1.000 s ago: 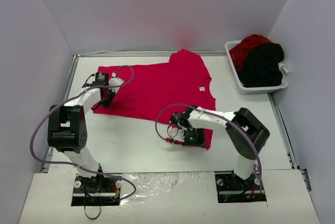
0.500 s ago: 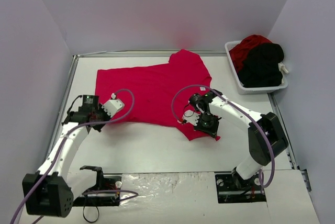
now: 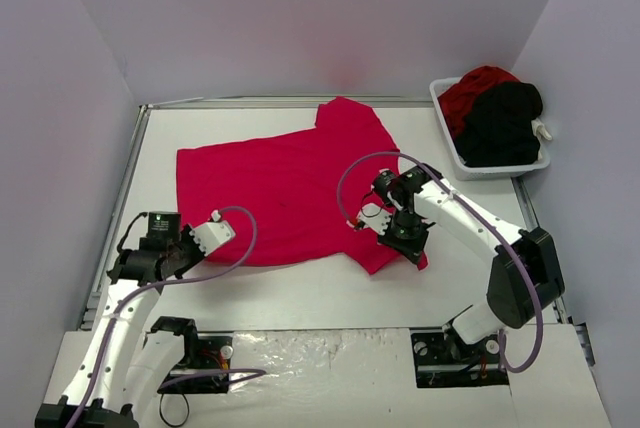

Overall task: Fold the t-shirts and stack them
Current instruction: Grap the side of the flattened tshirt closest away from the robot with both arms, then fold the flattened tshirt in 1/3 of the way

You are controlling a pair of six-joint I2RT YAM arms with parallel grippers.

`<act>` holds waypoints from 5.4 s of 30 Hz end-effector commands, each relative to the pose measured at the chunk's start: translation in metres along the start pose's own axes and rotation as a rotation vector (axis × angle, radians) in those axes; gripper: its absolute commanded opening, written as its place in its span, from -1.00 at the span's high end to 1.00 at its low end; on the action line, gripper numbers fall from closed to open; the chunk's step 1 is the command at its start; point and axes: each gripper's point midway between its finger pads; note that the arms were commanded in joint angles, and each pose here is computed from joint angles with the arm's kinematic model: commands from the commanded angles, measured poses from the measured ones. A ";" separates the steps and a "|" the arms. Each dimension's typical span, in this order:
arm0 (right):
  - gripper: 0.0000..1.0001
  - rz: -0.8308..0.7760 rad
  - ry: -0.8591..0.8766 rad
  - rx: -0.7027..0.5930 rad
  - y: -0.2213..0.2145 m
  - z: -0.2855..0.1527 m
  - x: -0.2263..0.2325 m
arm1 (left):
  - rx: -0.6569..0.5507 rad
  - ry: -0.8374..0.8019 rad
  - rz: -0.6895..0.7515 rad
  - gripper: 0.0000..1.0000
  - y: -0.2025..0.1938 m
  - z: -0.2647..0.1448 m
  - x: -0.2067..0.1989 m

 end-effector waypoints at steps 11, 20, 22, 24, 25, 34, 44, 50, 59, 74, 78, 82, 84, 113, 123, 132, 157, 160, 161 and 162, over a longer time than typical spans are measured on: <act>1.00 0.121 -0.144 -0.214 0.057 -0.059 -0.083 | 0.011 0.029 -0.145 0.95 -0.001 0.011 0.011; 1.00 0.135 -0.182 -0.256 0.114 -0.069 -0.141 | -0.056 0.043 -0.271 0.95 0.022 0.008 0.046; 1.00 0.131 -0.179 -0.238 0.125 -0.061 -0.151 | -0.049 0.041 -0.282 0.95 0.024 0.011 0.053; 1.00 0.131 -0.190 -0.240 0.137 -0.061 -0.163 | -0.048 0.056 -0.292 0.95 0.025 0.010 0.066; 1.00 0.128 -0.193 -0.240 0.141 -0.061 -0.167 | -0.048 0.053 -0.294 0.95 0.025 0.011 0.068; 1.00 0.133 -0.260 -0.286 0.191 -0.058 -0.217 | -0.003 0.011 -0.282 0.95 0.016 0.027 0.093; 1.00 0.141 -0.296 -0.286 0.220 -0.016 -0.247 | 0.057 -0.114 -0.277 0.85 0.010 0.066 0.095; 1.00 0.182 -0.342 -0.343 0.232 -0.017 -0.264 | 0.073 -0.147 -0.294 0.60 0.009 0.084 0.099; 1.00 0.209 -0.379 -0.418 0.248 -0.026 -0.273 | 0.088 -0.079 -0.331 0.05 0.006 0.083 0.109; 0.29 0.289 -0.467 -0.506 0.277 -0.021 -0.292 | 0.081 -0.016 -0.341 -0.15 0.002 0.062 0.101; 0.17 0.367 -0.518 -0.630 0.291 -0.044 -0.302 | 0.074 -0.016 -0.358 -0.15 0.004 0.059 0.100; 0.18 0.374 -0.504 -0.669 0.287 -0.066 -0.291 | 0.060 0.000 -0.372 -0.16 0.007 0.052 0.100; 0.21 0.352 -0.470 -0.656 0.277 -0.066 -0.278 | 0.058 0.005 -0.380 -0.15 0.007 0.050 0.098; 0.33 0.210 -0.005 -0.477 0.243 0.012 -0.155 | -0.017 0.071 -0.487 -0.17 0.018 0.044 0.101; 0.29 0.213 0.030 -0.422 0.232 0.030 -0.145 | -0.018 0.057 -0.494 -0.17 0.017 0.050 0.098; 0.29 0.213 0.045 -0.389 0.229 0.044 -0.142 | -0.023 0.053 -0.494 -0.17 0.017 0.053 0.096; 1.00 0.184 -0.039 -0.462 0.247 0.007 -0.156 | -0.038 0.041 -0.509 -0.17 0.020 0.055 0.092; 1.00 0.173 -0.061 -0.485 0.257 0.002 -0.164 | -0.030 0.046 -0.508 -0.17 0.018 0.053 0.091; 1.00 0.167 -0.074 -0.508 0.263 -0.006 -0.168 | -0.025 0.049 -0.510 -0.17 0.017 0.052 0.091; 1.00 0.164 -0.068 -0.503 0.267 0.000 -0.169 | -0.025 0.051 -0.511 -0.17 0.017 0.051 0.090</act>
Point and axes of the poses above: each gripper's point midway between its finger pads, its own z axis out along the fingers, its own x axis along the line the jaws close on, y = z × x, and after that the axes turned 8 degrees about z, right-handed
